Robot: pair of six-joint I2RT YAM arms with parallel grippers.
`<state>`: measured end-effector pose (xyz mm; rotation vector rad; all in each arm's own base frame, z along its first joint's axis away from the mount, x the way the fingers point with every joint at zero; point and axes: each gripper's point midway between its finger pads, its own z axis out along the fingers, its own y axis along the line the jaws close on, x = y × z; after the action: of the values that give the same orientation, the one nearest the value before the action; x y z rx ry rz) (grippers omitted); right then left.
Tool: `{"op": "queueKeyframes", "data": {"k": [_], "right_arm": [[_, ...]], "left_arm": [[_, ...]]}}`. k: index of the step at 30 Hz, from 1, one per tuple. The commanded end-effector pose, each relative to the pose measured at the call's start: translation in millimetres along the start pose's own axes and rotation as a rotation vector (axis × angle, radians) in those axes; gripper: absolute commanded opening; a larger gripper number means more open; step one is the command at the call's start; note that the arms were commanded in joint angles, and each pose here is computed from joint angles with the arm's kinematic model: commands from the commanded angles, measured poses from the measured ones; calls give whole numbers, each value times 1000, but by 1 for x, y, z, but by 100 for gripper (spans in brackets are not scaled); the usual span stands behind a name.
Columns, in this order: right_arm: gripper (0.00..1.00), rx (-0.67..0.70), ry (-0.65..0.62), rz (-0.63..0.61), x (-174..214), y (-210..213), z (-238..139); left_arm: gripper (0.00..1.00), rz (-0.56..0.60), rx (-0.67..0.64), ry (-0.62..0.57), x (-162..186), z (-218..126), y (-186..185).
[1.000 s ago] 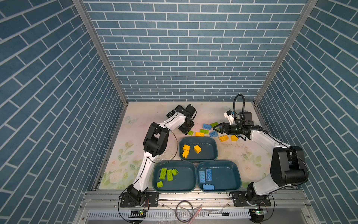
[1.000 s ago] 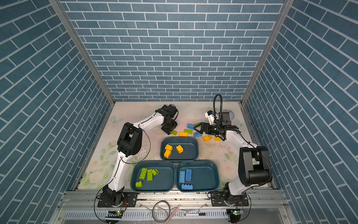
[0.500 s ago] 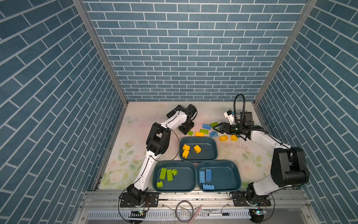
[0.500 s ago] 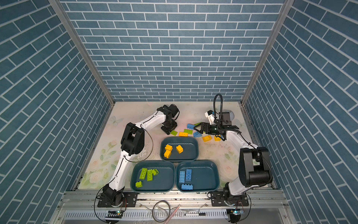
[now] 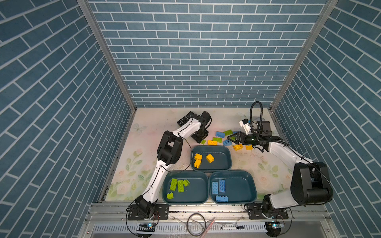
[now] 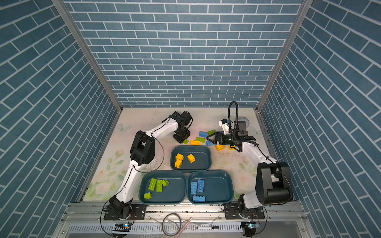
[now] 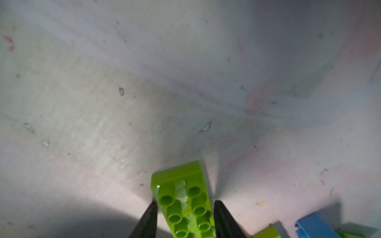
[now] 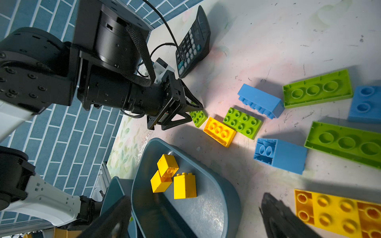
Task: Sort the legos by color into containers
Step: 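Grasp the green brick with the left gripper and lift it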
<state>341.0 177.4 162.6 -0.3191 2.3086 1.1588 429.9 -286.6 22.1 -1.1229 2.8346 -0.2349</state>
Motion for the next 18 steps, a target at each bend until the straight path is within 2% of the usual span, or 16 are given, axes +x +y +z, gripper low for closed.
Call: {"op": "queueKeyframes", "data": {"k": [1, 9, 18], "right_arm": [[98, -5, -5, 14, 3, 5, -6], [98, -8, -30, -2, 3, 5, -8], [98, -1, -61, -37, -3, 9, -12]], "left_arm": [[41, 27, -73, 14, 6, 19, 14], [30, 59, -25, -14, -11, 14, 5], [31, 236, 32, -94, -45, -38, -9]]}}
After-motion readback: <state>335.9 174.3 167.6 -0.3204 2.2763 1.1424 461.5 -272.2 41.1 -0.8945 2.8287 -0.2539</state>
